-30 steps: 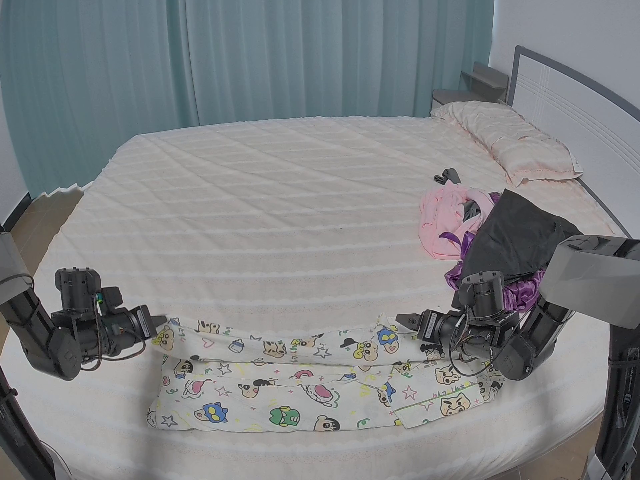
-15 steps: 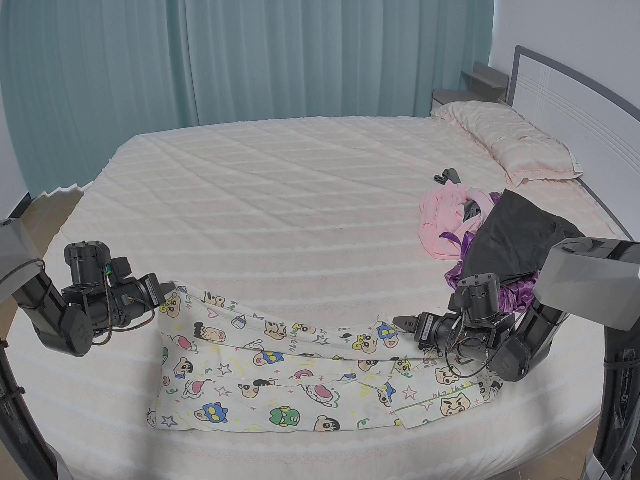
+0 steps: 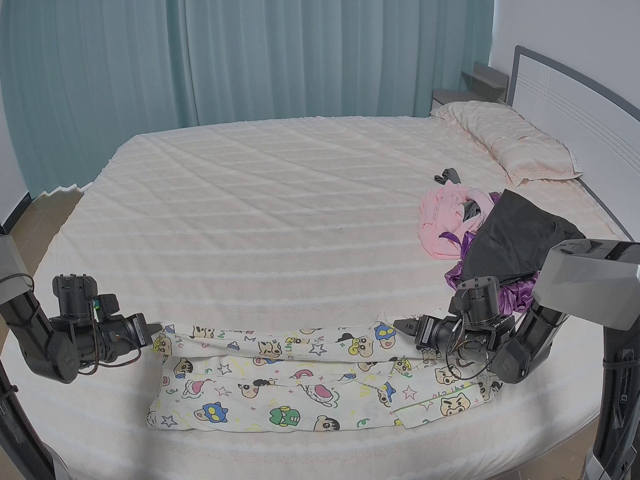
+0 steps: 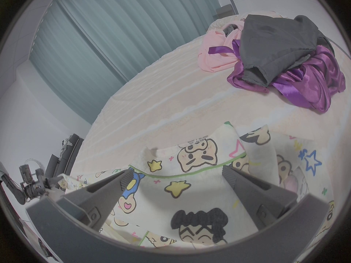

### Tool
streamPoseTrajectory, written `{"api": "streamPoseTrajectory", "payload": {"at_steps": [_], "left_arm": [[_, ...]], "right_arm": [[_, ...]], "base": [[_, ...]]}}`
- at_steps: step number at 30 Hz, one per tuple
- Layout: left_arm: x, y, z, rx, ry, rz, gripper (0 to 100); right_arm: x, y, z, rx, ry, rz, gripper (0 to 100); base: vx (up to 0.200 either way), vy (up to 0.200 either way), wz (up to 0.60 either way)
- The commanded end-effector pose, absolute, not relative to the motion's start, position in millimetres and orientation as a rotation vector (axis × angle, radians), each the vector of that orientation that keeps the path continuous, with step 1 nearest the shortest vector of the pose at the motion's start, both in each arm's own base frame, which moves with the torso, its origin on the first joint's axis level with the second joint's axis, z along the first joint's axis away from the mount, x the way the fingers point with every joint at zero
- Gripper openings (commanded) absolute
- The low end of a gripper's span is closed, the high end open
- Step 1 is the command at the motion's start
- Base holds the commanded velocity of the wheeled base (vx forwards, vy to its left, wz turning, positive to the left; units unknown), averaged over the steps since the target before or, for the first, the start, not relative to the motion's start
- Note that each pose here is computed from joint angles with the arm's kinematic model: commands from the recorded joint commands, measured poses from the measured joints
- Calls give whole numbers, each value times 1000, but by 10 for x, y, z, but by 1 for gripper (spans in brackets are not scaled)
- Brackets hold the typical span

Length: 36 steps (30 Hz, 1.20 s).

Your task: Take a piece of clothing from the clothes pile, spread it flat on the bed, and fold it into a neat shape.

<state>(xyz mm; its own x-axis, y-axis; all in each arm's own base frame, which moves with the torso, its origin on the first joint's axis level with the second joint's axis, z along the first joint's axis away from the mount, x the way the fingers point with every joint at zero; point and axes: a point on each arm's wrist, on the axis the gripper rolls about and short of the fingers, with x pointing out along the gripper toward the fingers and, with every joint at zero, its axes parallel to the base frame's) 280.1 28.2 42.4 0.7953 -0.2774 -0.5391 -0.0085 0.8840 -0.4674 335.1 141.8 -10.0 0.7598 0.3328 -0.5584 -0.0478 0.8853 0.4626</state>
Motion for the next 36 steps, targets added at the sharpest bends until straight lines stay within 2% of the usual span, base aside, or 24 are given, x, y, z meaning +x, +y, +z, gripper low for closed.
{"api": "streamPoseTrajectory", "payload": {"at_steps": [1, 8, 16, 22, 36], "left_arm": [[2521, 288, 278, -443, 732, -139, 0], [2284, 245, 31, -375, 867, -164, 0], [2279, 241, -107, -376, 924, -165, 0], [2273, 240, -101, -377, 922, -167, 0], [2273, 240, -91, -377, 918, -167, 0]], "right_arm": [[3332, 1407, -90, 450, 684, 211, 100], [3294, 1361, -5, 456, 670, 210, 100], [3281, 1142, 359, 531, 582, 170, 100], [3056, 947, 262, 533, 648, 116, 100], [2972, 967, 36, 620, 750, 55, 100]], "base": [[0, 0, 0], [0, 0, 0], [0, 0, 0], [0, 0, 0], [0, 0, 0]]}}
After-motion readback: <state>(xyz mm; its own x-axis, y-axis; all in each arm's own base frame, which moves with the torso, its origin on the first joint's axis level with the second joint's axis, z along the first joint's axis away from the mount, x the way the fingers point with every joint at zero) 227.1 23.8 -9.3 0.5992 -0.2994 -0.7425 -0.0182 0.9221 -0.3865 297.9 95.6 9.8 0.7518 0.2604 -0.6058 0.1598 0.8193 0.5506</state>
